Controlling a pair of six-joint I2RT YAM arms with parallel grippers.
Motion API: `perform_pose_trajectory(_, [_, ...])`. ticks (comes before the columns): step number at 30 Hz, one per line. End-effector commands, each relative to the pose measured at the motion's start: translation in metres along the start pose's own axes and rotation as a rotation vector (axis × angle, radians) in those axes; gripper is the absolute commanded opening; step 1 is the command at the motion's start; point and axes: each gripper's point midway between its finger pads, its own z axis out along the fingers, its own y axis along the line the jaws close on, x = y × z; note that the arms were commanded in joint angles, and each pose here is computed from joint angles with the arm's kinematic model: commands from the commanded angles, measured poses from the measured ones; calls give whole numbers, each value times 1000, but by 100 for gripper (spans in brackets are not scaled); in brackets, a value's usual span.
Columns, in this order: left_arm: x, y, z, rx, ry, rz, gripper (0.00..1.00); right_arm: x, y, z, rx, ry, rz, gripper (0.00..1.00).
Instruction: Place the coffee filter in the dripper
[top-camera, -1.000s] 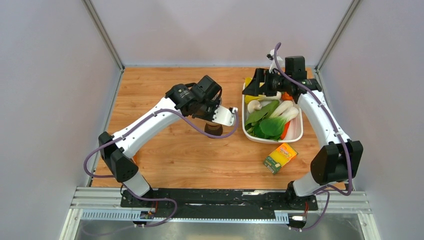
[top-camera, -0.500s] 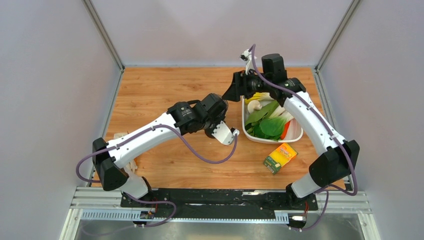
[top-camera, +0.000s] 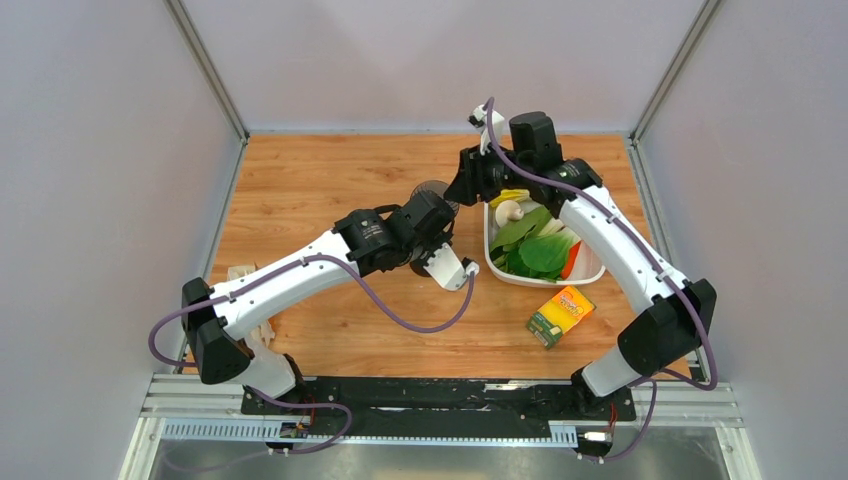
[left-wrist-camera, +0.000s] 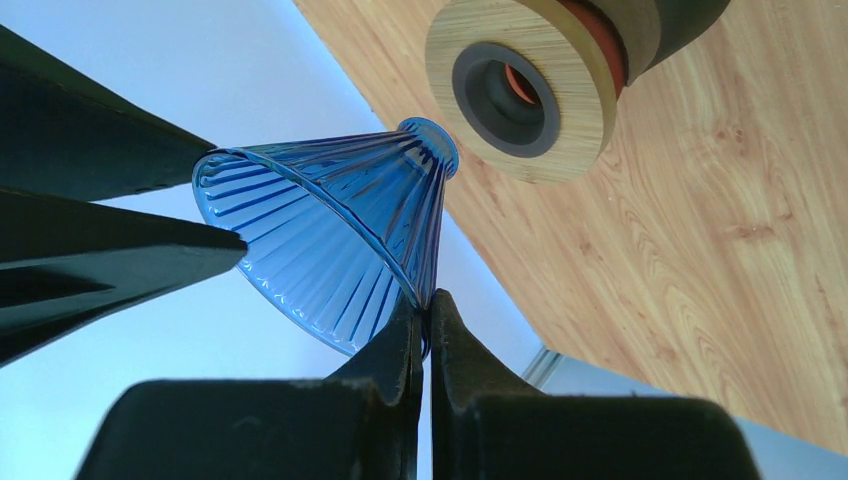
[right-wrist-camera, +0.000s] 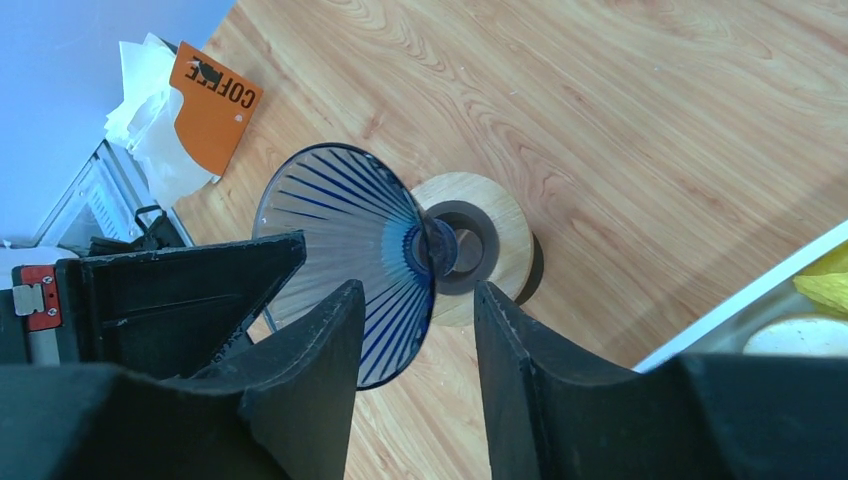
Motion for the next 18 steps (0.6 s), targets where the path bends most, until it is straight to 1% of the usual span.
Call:
perform_pose_trajectory(1, [5, 21, -16, -94, 16, -5, 0, 3, 4, 7, -2, 9, -24, 45])
perform_pose_trajectory(6, [5, 25, -17, -113, 14, -5, 0, -1, 6, 11, -16, 10, -13, 31])
perform_pose_trajectory(7, [6, 25, -17, -115, 17, -5, 0, -1, 6, 12, -19, 12, -7, 27])
perform_pose_trajectory(9, [7, 27, -18, -125, 19, -13, 1, -2, 6, 14, -19, 12, 6, 15])
perform_pose_trajectory(11, [8, 27, -19, -132, 24, -21, 6, -4, 6, 15, -21, 9, 18, 1])
perform_pose_trajectory(13, [11, 25, -20, -130, 33, -40, 20, -7, 5, 16, -19, 6, 37, 0])
perform_pose_trajectory(14, [13, 22, -20, -126, 36, -59, 33, -9, 5, 16, -20, 2, 44, 0])
perform_pose_trajectory(15, [16, 21, -22, -131, 40, -94, 38, -11, 4, 17, -14, -1, 55, 0])
perform_pose_trajectory(16, [18, 20, -23, -132, 40, -120, 47, -14, 2, 17, -6, -9, 64, 0])
perform_pose_trajectory(17, [22, 18, -25, -140, 38, -193, 51, -18, -1, 17, 5, -18, 73, 0])
perform_pose_trajectory(18, [23, 16, -26, -138, 38, -234, 60, -21, -4, 17, 21, -27, 84, 0])
